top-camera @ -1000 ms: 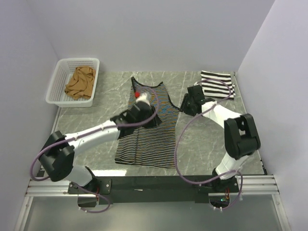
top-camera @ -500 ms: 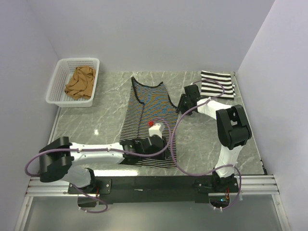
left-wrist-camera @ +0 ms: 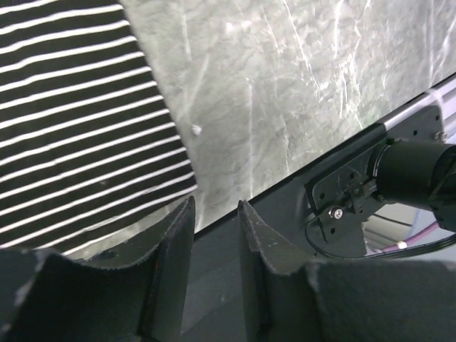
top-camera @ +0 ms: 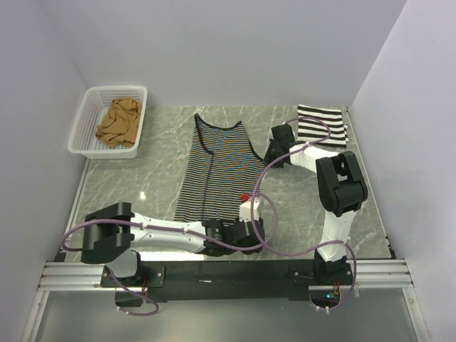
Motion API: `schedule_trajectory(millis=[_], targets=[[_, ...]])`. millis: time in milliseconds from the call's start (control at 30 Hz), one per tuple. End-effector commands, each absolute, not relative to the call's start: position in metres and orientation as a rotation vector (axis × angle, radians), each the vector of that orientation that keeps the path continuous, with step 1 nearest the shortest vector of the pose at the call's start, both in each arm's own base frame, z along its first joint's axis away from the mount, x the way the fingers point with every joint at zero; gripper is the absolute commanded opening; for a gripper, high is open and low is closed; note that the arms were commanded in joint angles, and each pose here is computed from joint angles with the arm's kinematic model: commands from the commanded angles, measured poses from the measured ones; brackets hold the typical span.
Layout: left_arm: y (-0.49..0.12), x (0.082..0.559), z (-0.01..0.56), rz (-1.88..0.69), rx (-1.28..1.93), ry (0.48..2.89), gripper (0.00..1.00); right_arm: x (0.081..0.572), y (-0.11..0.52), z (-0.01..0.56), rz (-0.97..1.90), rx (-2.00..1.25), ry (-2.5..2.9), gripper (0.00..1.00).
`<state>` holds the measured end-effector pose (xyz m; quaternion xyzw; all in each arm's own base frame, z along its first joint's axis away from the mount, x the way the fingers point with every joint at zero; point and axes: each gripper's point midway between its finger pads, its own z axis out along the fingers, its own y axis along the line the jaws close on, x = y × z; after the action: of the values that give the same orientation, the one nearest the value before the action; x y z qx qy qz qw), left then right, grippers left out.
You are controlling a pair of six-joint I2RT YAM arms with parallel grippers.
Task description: Fold and stack the tank tops
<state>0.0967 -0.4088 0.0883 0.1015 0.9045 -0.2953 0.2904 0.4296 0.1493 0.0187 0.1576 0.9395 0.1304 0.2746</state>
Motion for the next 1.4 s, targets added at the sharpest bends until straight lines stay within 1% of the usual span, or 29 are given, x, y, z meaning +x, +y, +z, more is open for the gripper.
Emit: schedule_trajectory(millis=[0,200,400,467,733,833,1000,1033,1067,1167,1200,1367], targets=[[-0.418,0.094,0.094,-0.694,0.322,2.367,0.37,0.430,0.134,0.015,0.287,0.463,2.511,0.00],[-0.412,0.092,0.078,-0.528,0.342,2.374,0.40,0.409,0.126,0.021,0.326,0.504,2.489,0.00],[-0.412,0.085,0.069,-0.505,0.363,2.373,0.45,0.397,0.127,0.030,0.386,0.517,2.478,0.00],[-0.415,0.085,0.066,-0.497,0.366,2.379,0.45,0.394,0.128,0.031,0.395,0.518,2.477,0.00],[-0.409,0.080,0.043,-0.333,0.390,2.412,0.42,0.394,0.123,0.042,0.386,0.516,2.456,0.00],[-0.407,0.078,0.038,-0.303,0.394,2.414,0.40,0.397,0.121,0.045,0.383,0.519,2.452,0.00],[-0.409,0.075,0.033,-0.300,0.408,2.415,0.29,0.400,0.119,0.052,0.388,0.519,2.441,0.00],[-0.409,0.075,0.033,-0.299,0.411,2.417,0.25,0.401,0.118,0.052,0.386,0.523,2.442,0.00],[-0.411,0.074,0.034,-0.303,0.415,2.414,0.17,0.401,0.117,0.052,0.388,0.524,2.442,0.00],[-0.416,0.071,0.044,-0.347,0.427,2.399,0.04,0.401,0.113,0.055,0.376,0.528,2.435,0.00],[-0.417,0.069,0.046,-0.369,0.428,2.399,0.01,0.401,0.112,0.056,0.369,0.525,2.434,0.00],[-0.426,0.063,0.076,-0.610,0.401,2.352,0.01,0.398,0.100,0.063,0.331,0.539,2.415,0.00]])
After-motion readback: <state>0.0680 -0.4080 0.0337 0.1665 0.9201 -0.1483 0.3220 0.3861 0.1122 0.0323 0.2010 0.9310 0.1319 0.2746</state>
